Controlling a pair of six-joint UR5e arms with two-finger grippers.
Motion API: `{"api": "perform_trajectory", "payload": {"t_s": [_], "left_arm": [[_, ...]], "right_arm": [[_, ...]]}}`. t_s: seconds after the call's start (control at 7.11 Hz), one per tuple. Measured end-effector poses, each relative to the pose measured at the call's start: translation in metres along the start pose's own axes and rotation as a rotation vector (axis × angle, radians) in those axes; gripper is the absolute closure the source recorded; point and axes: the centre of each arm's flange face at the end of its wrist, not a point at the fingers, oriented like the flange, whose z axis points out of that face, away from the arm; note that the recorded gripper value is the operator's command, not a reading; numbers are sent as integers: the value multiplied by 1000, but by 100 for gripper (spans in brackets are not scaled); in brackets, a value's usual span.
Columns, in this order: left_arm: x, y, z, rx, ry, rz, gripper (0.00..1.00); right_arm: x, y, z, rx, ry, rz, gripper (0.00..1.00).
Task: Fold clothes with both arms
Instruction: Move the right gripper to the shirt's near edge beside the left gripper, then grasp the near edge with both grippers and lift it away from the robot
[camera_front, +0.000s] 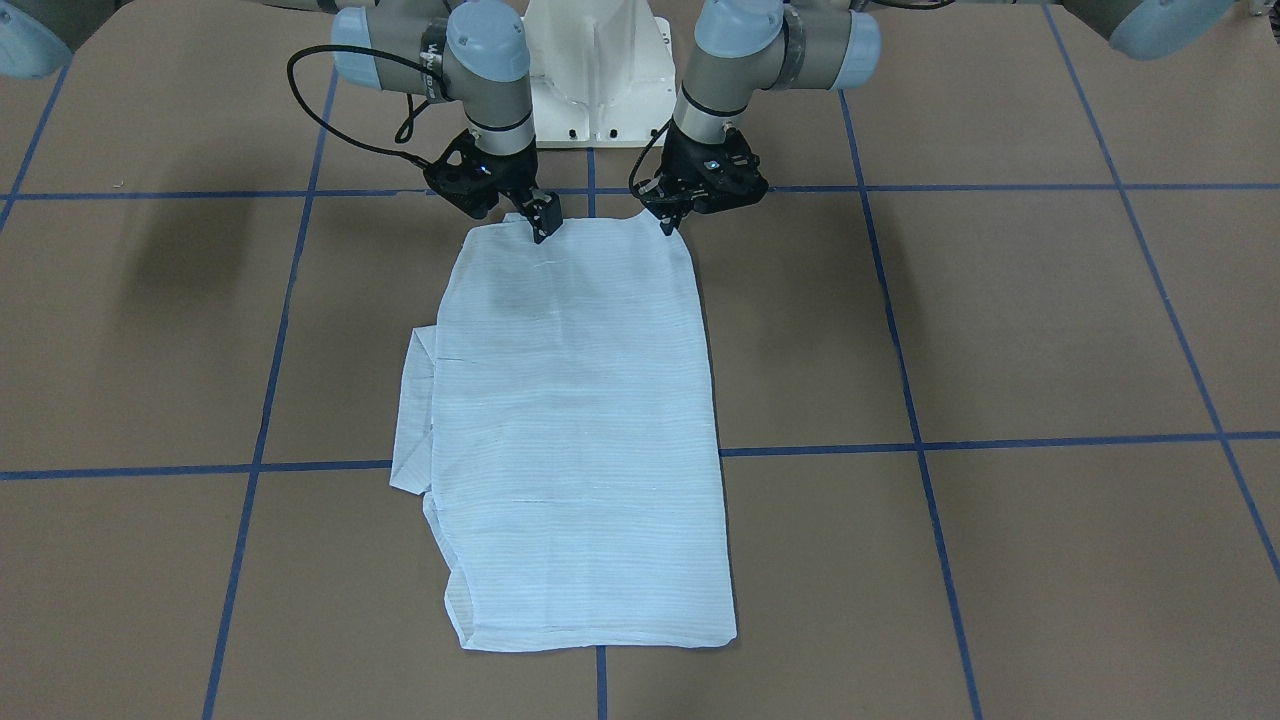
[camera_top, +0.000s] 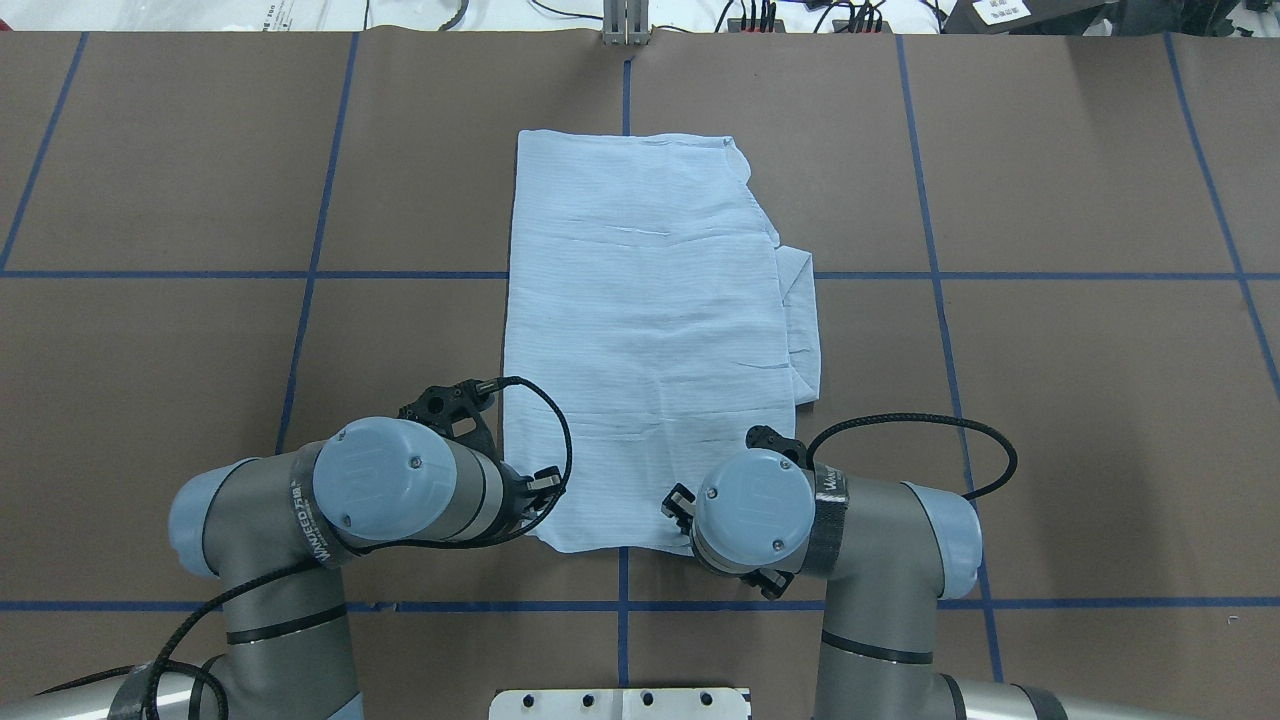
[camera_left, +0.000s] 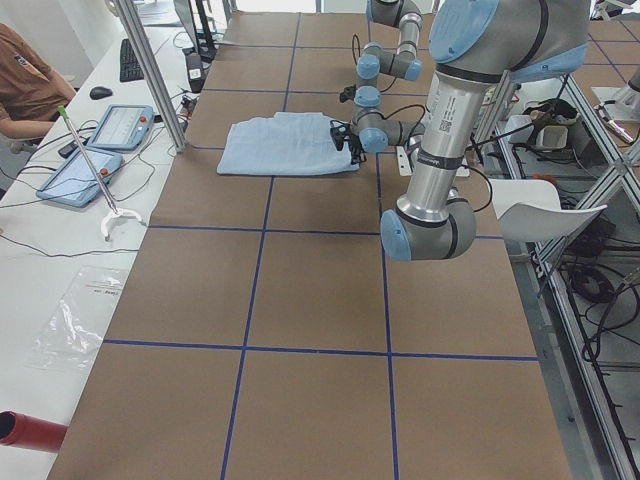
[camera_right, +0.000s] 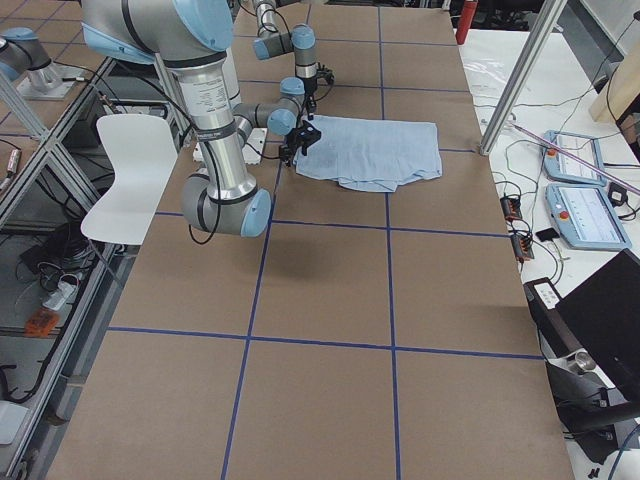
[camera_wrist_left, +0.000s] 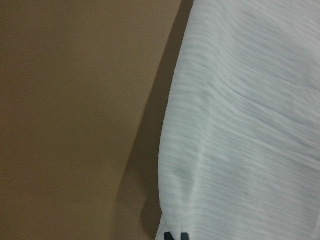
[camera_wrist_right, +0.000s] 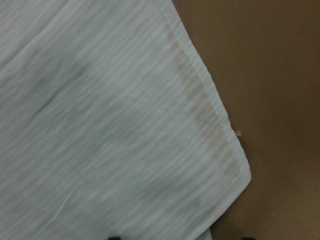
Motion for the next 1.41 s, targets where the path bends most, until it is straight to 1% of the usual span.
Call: {"api": "perform_trajectory", "payload": {"t_s": [0.14,0.28,0.42,0.56,0.98,1.27,1.41], "left_arm": [[0,0,1,0,-2,0,100],[-1,-1,2,1,-4,0,100],[-2,-1,3,1,-7,0,100],[-2,-1,4,2,-8,2,100],[-2,-2,4,3,-9,6,100],[0,-1,-4,2,3,8,100],[2,2,-13,0,5,9,100]], "right_arm": [[-1,1,-1,1,-5,-1,76],[-2,2,-2,1,-6,-2,94],[-3,2,-3,0,-9,-4,99],[-3,2,-4,-1,-11,-8,100],[-4,-2,-9,-1,-17,-8,100],[-4,-4,-27,-14,-47,-6,100],[-2,-5,-38,-27,-64,-9,100]]}}
